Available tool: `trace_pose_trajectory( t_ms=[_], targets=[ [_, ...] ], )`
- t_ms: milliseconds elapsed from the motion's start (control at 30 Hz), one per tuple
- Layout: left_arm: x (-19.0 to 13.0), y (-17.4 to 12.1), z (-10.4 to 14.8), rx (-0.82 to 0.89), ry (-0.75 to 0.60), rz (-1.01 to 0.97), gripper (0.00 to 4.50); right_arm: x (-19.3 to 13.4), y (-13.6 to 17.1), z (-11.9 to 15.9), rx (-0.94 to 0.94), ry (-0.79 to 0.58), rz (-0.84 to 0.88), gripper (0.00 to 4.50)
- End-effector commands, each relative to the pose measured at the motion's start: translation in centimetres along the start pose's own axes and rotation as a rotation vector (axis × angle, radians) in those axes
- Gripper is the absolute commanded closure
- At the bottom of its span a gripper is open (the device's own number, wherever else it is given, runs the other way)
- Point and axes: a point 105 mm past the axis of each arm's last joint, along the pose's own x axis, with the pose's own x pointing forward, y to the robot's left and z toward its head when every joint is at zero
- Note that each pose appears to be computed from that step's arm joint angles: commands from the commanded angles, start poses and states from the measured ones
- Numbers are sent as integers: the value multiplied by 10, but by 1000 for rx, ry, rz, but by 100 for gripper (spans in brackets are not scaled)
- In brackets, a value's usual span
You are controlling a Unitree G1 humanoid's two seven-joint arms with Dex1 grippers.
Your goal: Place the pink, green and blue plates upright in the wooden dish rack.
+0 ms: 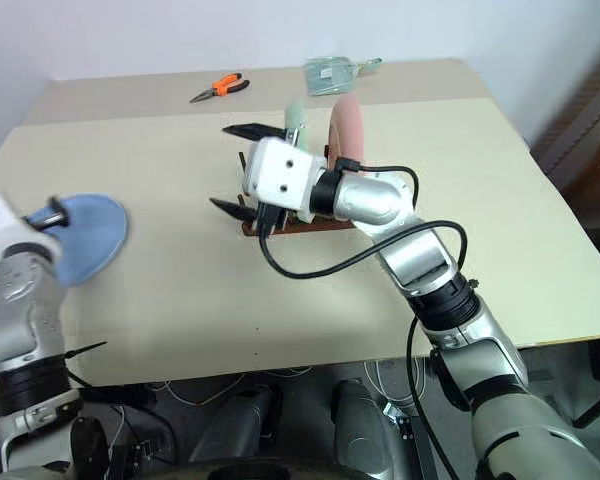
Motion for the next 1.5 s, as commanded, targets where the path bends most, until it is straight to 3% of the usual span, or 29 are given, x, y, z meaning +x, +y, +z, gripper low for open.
trace_pose_trajectory(
  t_ms=[33, 167, 233, 300, 400, 500, 633, 800, 967, 1200, 1300, 1467, 1500],
  targets=[
    [-4, 26, -2, -55, 55, 128, 0, 4, 4, 9, -40, -44, 17, 2],
    [-12, 16, -27, -200, 204, 48, 0, 6, 11, 11, -30, -67, 35, 2],
    [-17, 12, -38, -277, 264, 35, 57, 6, 13, 11, -29, -72, 40, 0],
    [-21, 16, -46, -334, 304, 69, 130, 7, 13, 11, -18, -76, 38, 0],
    [-22, 16, -49, -349, 320, 68, 296, 6, 13, 8, -1, -67, 43, 0],
    [-19, -4, -29, -348, 246, -45, 445, 4, 10, 4, 16, -46, 31, 0],
    [-27, -49, 28, -296, 14, -290, 445, 5, 6, 5, -42, -34, 10, 0],
    [-69, -122, 96, -177, -253, -635, 445, 12, 9, 7, -159, -32, 32, 0],
    [-114, -167, 130, -158, -377, -864, 445, 29, 7, 0, -279, 7, 28, 0],
    [-130, -179, 142, -175, -410, -922, 445, 56, -9, -19, -378, 94, -31, 0],
    [-130, -178, 141, -169, -412, -918, 450, 64, -13, -25, -414, 120, -43, 127],
    [-123, -170, 139, -186, -404, -886, 450, 68, -8, -20, -414, 92, -38, 390],
    [-123, -170, 139, -197, -404, -887, 416, 68, -6, -19, -419, 87, -35, 445]
  ],
)
